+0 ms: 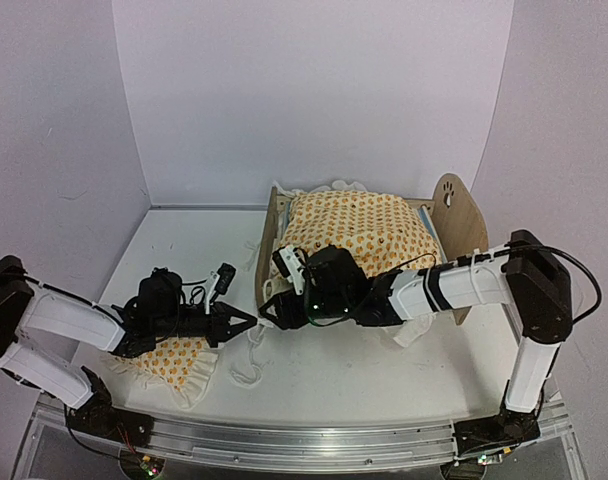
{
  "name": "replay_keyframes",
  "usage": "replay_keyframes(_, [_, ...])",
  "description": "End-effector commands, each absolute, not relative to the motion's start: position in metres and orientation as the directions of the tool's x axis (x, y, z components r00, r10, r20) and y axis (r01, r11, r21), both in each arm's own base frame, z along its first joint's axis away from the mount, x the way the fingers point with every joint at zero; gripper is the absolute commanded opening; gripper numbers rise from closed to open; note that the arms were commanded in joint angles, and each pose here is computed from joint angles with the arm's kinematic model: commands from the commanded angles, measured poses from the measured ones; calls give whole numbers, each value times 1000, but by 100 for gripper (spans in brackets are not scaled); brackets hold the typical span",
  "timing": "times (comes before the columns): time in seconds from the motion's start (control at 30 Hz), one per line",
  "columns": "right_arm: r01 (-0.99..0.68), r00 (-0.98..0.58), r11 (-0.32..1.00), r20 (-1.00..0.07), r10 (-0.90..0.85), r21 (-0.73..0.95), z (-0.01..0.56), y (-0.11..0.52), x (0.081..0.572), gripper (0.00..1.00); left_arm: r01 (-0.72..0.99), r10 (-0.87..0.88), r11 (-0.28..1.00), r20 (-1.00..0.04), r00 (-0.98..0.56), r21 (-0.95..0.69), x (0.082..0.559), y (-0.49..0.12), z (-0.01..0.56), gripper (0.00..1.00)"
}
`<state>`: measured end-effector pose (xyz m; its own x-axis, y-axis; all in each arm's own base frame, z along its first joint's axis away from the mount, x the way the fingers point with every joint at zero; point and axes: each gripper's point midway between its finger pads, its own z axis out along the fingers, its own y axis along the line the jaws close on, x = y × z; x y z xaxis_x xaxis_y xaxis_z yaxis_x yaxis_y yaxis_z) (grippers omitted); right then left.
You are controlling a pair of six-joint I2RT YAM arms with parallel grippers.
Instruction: Set up the pet bed
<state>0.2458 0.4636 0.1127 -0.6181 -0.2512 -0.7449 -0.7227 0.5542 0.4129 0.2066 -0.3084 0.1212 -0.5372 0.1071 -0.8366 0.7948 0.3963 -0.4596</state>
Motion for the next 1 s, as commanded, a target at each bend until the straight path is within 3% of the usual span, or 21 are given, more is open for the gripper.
replay_keyframes(0.0, [-662, -610, 647, -774, -171, 379, 121, 465, 275, 52, 680, -36, 568, -840, -542, -464, 234, -284, 135, 0])
replay_keyframes(0.13, [-617, -639, 677, -758, -132, 402, 110, 471, 284, 34, 656, -46, 573, -818, -574, -492, 236, -286, 132, 0])
replay_keyframes(0.5, [-625, -612, 686, -779, -134, 373, 96, 488, 300, 30, 629, -34, 617, -814, -580, -474, 246, -285, 128, 0])
replay_keyframes(0.73, [-652, -630, 629, -764, -139, 423, 111, 487, 283, 0, 616, -39, 628, -809, -586, -476, 251, -287, 131, 0])
replay_keyframes(0.97, [-703, -646, 519, -741, -181, 487, 131, 478, 249, 0, 586, -38, 667, -807, -590, -460, 265, -290, 134, 0])
